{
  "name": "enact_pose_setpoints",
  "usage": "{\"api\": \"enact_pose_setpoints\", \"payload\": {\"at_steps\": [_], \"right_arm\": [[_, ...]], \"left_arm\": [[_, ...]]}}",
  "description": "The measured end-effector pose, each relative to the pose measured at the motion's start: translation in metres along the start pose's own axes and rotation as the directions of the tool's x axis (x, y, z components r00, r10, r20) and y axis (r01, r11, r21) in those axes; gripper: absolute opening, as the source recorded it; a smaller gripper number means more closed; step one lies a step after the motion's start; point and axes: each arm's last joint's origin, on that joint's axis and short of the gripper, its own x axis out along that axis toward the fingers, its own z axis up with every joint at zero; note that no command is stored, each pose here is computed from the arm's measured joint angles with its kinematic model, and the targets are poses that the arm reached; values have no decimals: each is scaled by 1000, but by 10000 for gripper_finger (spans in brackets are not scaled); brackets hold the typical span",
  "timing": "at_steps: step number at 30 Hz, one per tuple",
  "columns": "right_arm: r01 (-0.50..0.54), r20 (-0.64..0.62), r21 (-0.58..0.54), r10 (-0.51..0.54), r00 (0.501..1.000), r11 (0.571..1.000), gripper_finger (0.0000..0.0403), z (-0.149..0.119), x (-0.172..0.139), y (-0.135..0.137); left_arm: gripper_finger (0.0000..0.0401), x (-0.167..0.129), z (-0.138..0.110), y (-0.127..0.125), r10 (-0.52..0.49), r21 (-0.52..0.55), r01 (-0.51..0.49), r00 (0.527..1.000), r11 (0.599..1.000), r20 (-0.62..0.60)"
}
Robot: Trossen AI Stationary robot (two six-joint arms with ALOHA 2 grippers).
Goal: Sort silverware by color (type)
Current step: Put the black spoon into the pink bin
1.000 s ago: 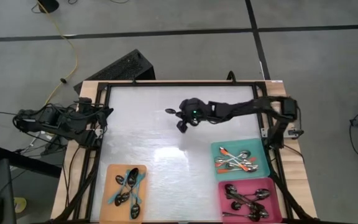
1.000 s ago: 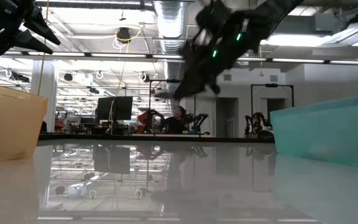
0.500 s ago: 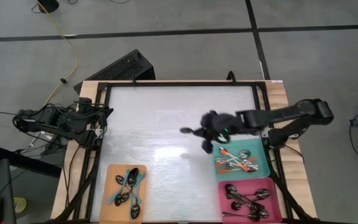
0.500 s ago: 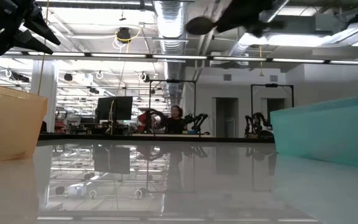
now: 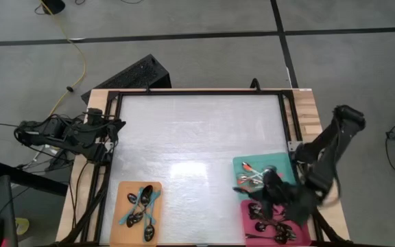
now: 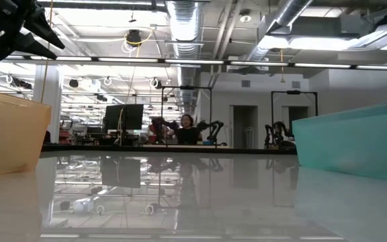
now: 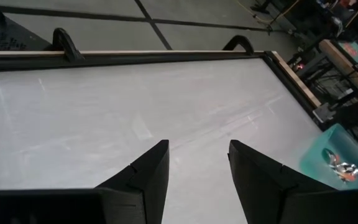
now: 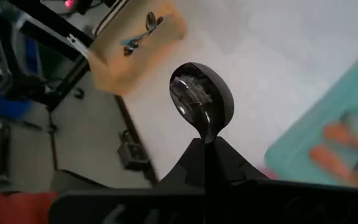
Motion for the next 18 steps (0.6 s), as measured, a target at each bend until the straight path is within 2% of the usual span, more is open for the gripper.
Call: {"api": "enact_pose_setpoints", "payload": {"at_steps": [4, 9, 13, 18], "right_arm": [[-15, 15, 125, 13, 1000, 992, 10, -44, -5, 3], [98, -60, 232, -87, 994, 968, 10, -89, 15, -5], [235, -192, 256, -189, 963, 938, 10, -115, 31, -13], [343, -314, 222, -267, 911, 913, 10, -131, 41, -19]], "left_arm": [[151, 0, 0, 0, 0, -10, 0, 1000, 1000, 0], [151, 0, 0, 0, 0, -16, 0, 1000, 1000, 0], [151, 0, 0, 0, 4, -18, -4, 1000, 1000, 9], [151, 0, 1, -1, 3, -25, -2, 1000, 1000, 20]]}}
